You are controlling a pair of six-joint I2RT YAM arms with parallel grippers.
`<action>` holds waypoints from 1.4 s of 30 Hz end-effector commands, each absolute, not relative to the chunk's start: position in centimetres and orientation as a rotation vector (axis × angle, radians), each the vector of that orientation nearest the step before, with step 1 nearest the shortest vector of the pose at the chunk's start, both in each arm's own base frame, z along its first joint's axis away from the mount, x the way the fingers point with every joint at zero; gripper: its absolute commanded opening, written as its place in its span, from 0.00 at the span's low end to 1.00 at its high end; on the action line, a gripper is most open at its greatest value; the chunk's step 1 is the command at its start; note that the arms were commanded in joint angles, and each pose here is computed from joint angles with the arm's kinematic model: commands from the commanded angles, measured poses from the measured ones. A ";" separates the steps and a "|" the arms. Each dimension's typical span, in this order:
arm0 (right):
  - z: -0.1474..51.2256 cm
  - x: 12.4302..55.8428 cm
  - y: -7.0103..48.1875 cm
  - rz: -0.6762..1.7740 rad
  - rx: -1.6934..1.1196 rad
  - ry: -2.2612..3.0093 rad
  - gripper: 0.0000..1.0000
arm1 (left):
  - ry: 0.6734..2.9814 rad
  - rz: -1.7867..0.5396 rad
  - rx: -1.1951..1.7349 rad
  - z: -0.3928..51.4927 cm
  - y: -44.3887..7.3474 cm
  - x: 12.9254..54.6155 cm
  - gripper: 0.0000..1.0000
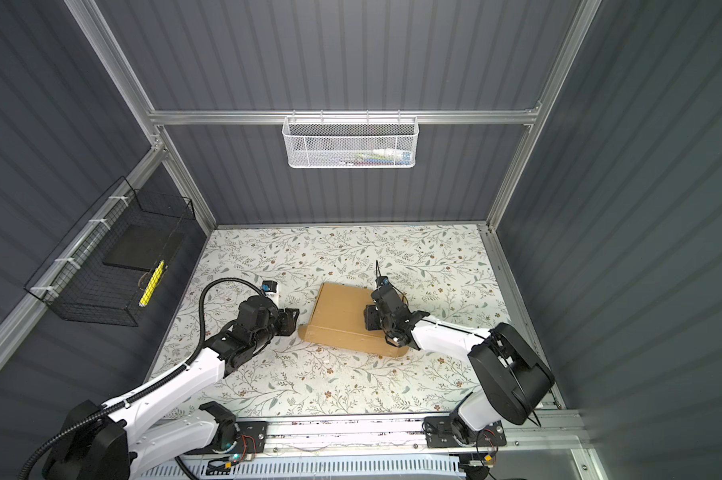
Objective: Fold the paper box
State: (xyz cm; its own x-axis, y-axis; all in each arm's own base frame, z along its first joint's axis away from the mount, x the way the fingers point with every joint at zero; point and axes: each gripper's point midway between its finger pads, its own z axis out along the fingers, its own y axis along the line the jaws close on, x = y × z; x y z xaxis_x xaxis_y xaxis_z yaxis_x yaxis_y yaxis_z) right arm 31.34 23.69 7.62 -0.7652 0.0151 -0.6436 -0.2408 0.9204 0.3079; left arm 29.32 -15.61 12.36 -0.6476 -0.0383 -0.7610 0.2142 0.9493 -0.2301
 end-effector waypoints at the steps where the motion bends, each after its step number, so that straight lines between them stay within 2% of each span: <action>1: 7.4 30.8 22.7 0.459 -0.162 2.428 0.44 | 2.245 -0.372 0.179 13.2 -16.3 29.9 0.53; 12: 11.7 31.6 21.8 0.424 -0.169 2.339 0.48 | 2.248 -0.319 0.211 13.7 -16.1 32.7 0.51; 19: 12.7 31.3 20.3 0.396 -0.140 2.319 0.54 | 2.273 -0.415 0.220 13.4 -16.2 34.8 0.47; 28: 11.4 29.9 17.4 0.390 -0.025 2.364 0.57 | 2.315 -0.545 0.327 11.5 -19.1 35.7 0.46; 34: 9.9 29.3 16.1 0.438 0.063 2.397 0.64 | 2.343 -0.553 0.349 10.3 -19.5 36.0 0.46; 42: 8.4 29.7 16.2 0.489 0.097 2.439 0.65 | 2.368 -0.531 0.367 9.4 -19.4 36.0 0.44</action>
State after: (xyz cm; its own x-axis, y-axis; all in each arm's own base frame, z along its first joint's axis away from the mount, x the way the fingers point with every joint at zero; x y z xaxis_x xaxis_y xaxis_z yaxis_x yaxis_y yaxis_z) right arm 29.52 15.62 8.66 -0.7819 0.1736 -0.5987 -0.0509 0.9394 0.3389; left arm 35.43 -18.88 8.74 -0.7513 0.0977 -0.6527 0.3620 0.8879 -0.2838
